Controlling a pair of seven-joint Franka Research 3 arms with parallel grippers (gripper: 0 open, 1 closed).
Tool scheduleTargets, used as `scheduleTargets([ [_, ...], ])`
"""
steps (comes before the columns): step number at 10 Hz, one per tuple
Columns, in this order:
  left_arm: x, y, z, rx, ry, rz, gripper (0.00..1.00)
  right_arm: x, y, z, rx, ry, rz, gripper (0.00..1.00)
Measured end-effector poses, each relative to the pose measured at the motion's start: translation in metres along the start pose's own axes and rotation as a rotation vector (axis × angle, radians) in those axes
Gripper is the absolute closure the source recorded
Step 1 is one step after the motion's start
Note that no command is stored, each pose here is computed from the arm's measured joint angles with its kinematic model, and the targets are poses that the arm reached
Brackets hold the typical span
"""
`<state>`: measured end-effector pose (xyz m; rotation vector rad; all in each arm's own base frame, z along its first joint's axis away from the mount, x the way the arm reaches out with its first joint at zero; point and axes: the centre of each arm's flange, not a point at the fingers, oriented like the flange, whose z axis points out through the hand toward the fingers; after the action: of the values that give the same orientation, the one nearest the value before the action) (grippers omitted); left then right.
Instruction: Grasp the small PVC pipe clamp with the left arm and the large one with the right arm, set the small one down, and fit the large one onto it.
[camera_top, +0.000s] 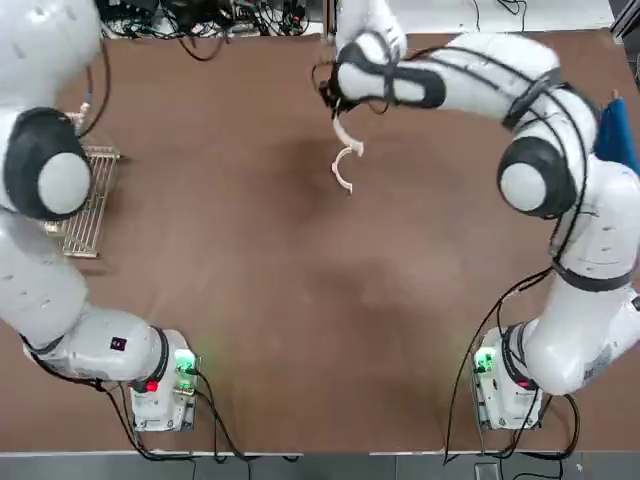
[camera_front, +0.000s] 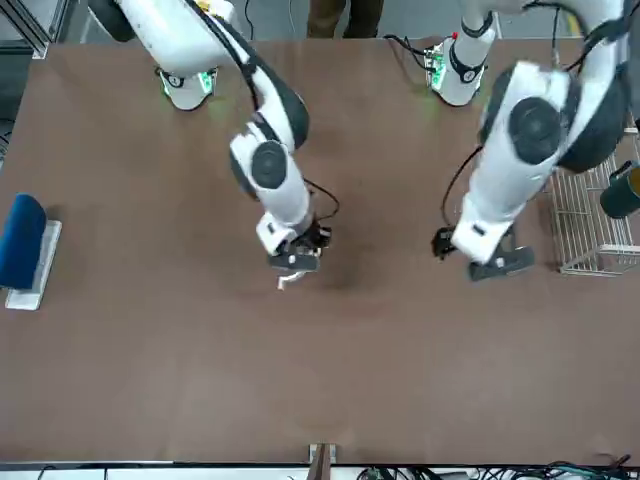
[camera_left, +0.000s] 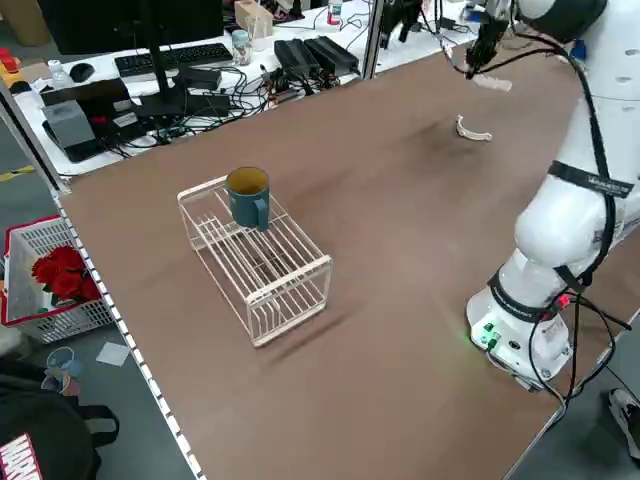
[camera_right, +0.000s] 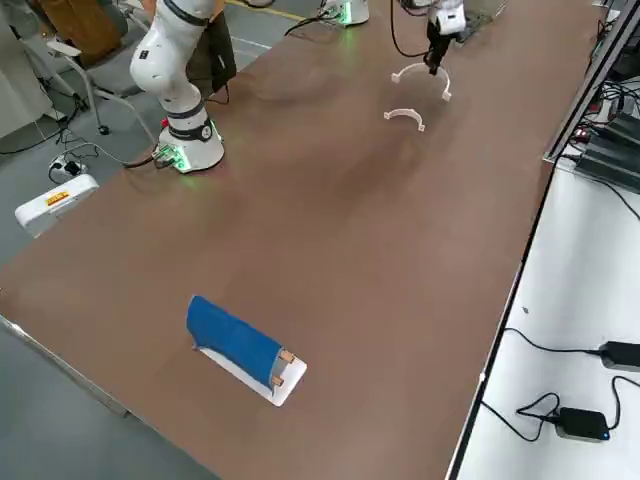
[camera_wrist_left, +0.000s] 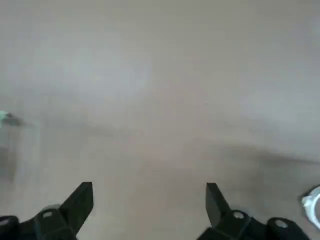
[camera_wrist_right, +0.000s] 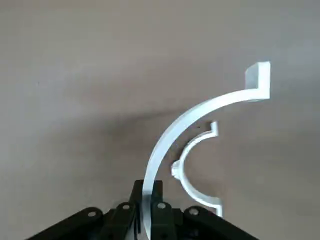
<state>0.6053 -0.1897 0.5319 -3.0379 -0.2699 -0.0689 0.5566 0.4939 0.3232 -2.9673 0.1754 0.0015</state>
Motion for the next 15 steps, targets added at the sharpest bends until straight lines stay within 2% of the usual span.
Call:
scheduleTargets([
  [2, -0.002, -0.061, -0.041, -0.044, -0.019, 0.031, 0.0, -0.015, -0.013, 0.052, -0.001, 0.021, 0.0, 0.91],
  [4, -0.019, -0.095, -0.078, -0.071, -0.026, 0.042, 0.0, -0.027, -0.019, 0.087, -0.019, 0.023, -0.009, 0.91],
  [6, -0.032, -0.108, -0.097, -0.113, -0.041, 0.066, 0.0, -0.029, -0.018, 0.101, -0.037, 0.024, -0.008, 0.91],
  [8, -0.03, -0.126, -0.094, -0.138, -0.074, 0.104, 0.0, -0.031, -0.018, 0.109, -0.051, 0.029, -0.011, 0.91],
  [12, -0.034, -0.124, -0.116, -0.147, -0.045, 0.123, 0.0, -0.033, -0.013, 0.127, -0.079, 0.029, -0.015, 0.91],
  [15, -0.034, -0.125, -0.117, -0.124, -0.038, 0.125, 0.0, -0.033, -0.012, 0.129, -0.081, 0.026, -0.004, 0.91],
])
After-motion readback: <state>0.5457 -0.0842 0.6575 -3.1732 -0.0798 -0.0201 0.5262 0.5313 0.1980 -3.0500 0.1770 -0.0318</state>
